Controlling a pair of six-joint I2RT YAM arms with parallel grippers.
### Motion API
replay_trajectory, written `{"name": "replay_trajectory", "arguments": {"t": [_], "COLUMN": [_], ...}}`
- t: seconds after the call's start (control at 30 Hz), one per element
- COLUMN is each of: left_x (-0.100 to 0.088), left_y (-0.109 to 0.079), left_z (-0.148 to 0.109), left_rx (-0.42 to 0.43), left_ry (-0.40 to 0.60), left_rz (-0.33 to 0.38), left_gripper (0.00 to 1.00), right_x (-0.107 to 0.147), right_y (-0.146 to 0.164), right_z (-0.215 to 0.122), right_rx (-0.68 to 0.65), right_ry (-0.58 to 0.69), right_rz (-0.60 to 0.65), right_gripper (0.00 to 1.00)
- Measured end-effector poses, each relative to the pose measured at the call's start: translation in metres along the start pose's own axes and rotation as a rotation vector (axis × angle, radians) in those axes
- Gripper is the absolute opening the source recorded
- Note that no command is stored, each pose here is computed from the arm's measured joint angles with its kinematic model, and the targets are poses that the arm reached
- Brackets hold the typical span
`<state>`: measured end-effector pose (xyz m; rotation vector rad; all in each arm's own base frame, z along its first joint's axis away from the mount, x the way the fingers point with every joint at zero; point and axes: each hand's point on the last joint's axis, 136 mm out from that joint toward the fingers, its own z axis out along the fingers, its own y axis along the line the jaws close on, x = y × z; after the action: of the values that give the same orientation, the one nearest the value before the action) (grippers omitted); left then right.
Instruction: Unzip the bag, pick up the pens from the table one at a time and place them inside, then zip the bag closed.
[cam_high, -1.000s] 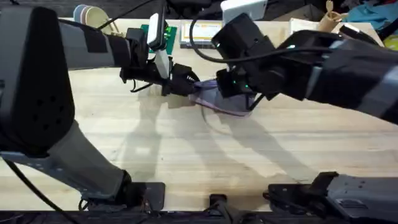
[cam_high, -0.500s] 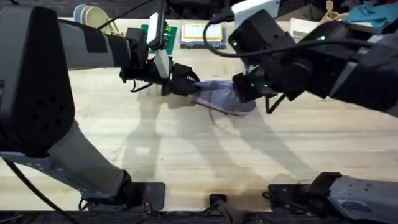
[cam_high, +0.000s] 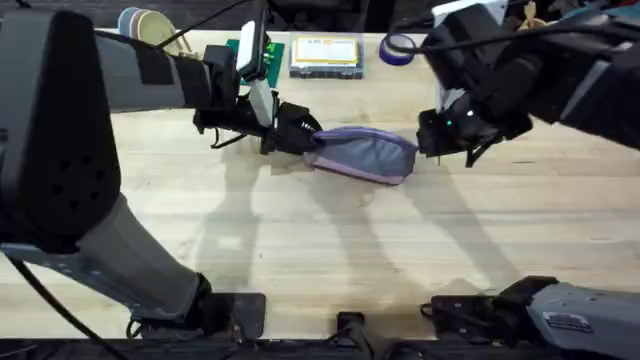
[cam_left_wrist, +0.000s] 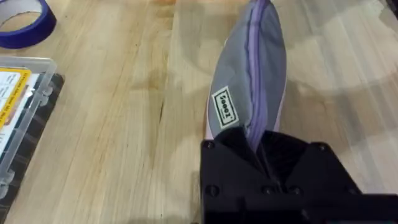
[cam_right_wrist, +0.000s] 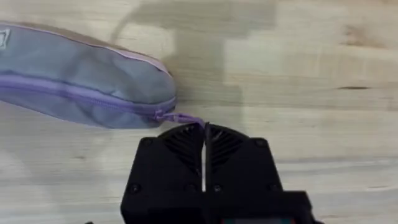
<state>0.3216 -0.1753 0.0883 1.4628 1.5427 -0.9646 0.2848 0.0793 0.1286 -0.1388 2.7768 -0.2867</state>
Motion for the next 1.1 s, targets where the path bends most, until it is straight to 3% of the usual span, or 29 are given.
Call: {"name": "replay_trajectory", "arguments": {"t": [0.3, 0.37, 0.47, 0.77, 1.0, 1.1], "left_x": [-0.001, -0.002, -0.002, -0.002, 0.0, 0.0], "left_y": [-0.001, -0.002, -0.003, -0.003, -0.001, -0.001], "left_z": [0.001, 0.001, 0.002, 0.002, 0.001, 0.001], "left_rx": [0.004, 0.008, 0.011, 0.014, 0.005, 0.005], "left_ry": [-0.003, -0.007, -0.008, -0.009, -0.001, 0.001], "left_rz": [0.0, -0.004, -0.004, -0.006, -0.004, -0.004], "left_gripper": [0.042, 0.042, 0.042, 0.042, 0.042, 0.042], "right_x": [0.0, 0.028, 0.041, 0.047, 0.052, 0.039], "right_y": [-0.006, -0.001, 0.002, 0.001, -0.023, -0.027], "right_z": [0.013, 0.04, 0.051, 0.051, 0.03, 0.012], "right_rx": [-0.108, -0.12, -0.12, -0.119, -0.046, -0.057], "right_ry": [0.042, 0.116, 0.153, 0.174, 0.191, 0.132], "right_rz": [0.114, 0.113, 0.122, 0.133, 0.147, 0.162], "right_gripper": [0.033, 0.033, 0.033, 0.036, 0.962, 0.996]}}
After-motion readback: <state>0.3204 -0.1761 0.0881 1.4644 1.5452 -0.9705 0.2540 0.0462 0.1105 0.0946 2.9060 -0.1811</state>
